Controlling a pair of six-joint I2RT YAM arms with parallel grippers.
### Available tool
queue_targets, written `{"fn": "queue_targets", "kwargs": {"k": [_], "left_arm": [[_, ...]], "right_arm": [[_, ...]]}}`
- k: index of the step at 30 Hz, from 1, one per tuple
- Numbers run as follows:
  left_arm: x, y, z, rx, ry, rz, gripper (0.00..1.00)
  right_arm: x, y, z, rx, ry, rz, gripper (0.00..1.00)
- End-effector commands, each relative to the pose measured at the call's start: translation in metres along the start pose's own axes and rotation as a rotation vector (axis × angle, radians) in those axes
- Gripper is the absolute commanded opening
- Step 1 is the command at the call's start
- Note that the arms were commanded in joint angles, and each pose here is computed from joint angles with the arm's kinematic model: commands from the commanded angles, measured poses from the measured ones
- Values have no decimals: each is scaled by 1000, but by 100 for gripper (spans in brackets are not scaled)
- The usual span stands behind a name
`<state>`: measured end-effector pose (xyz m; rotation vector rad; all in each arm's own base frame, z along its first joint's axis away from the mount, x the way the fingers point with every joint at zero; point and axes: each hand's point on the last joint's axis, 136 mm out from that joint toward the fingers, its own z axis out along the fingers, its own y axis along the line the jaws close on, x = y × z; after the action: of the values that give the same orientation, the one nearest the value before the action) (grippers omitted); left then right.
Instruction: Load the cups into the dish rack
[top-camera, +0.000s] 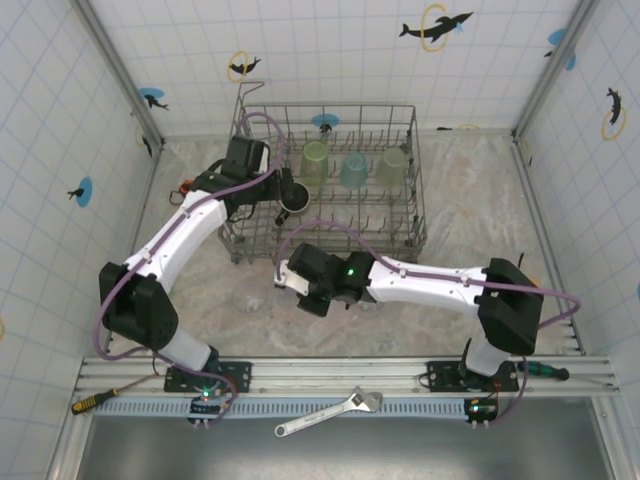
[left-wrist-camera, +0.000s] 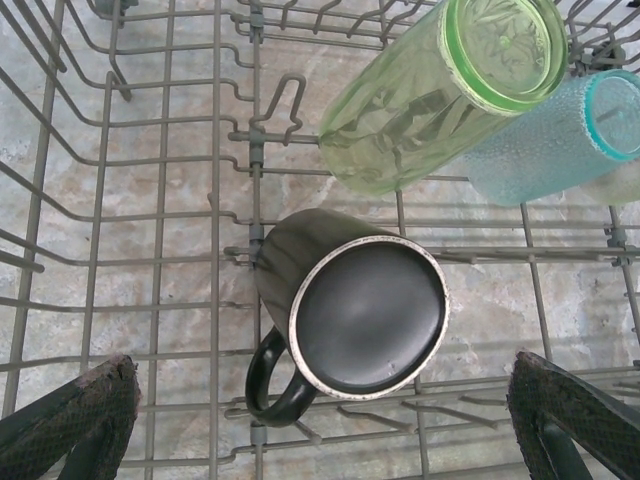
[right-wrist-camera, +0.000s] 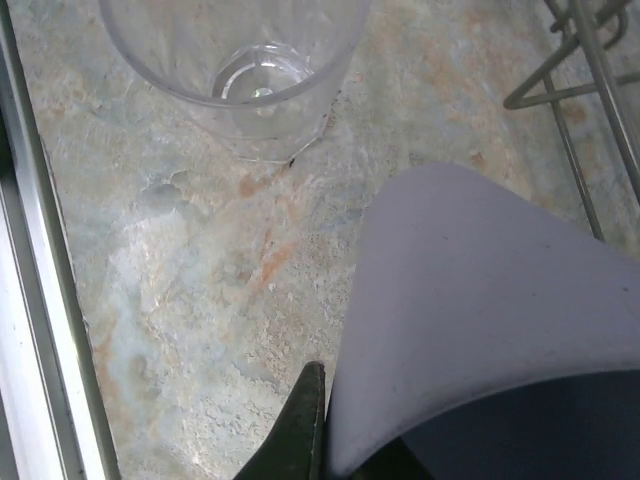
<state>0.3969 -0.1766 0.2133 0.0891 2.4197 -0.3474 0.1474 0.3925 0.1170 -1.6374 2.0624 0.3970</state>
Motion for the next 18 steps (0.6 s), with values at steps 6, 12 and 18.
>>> {"fn": "queue_targets", "kwargs": {"k": [6,12,18], "left_arm": [[-15,-5,-5,17,-28,-5,97],[-14,-7,-2,24,-22,-5,97],[-13,-6,-2,24,-20,-7,97]], "right_arm": [[-20,-8,-43,48,-92,2,0],[-34,-13,-81,71,-192,6,0],[-50,-24,-114,73,-297,35,0]]}}
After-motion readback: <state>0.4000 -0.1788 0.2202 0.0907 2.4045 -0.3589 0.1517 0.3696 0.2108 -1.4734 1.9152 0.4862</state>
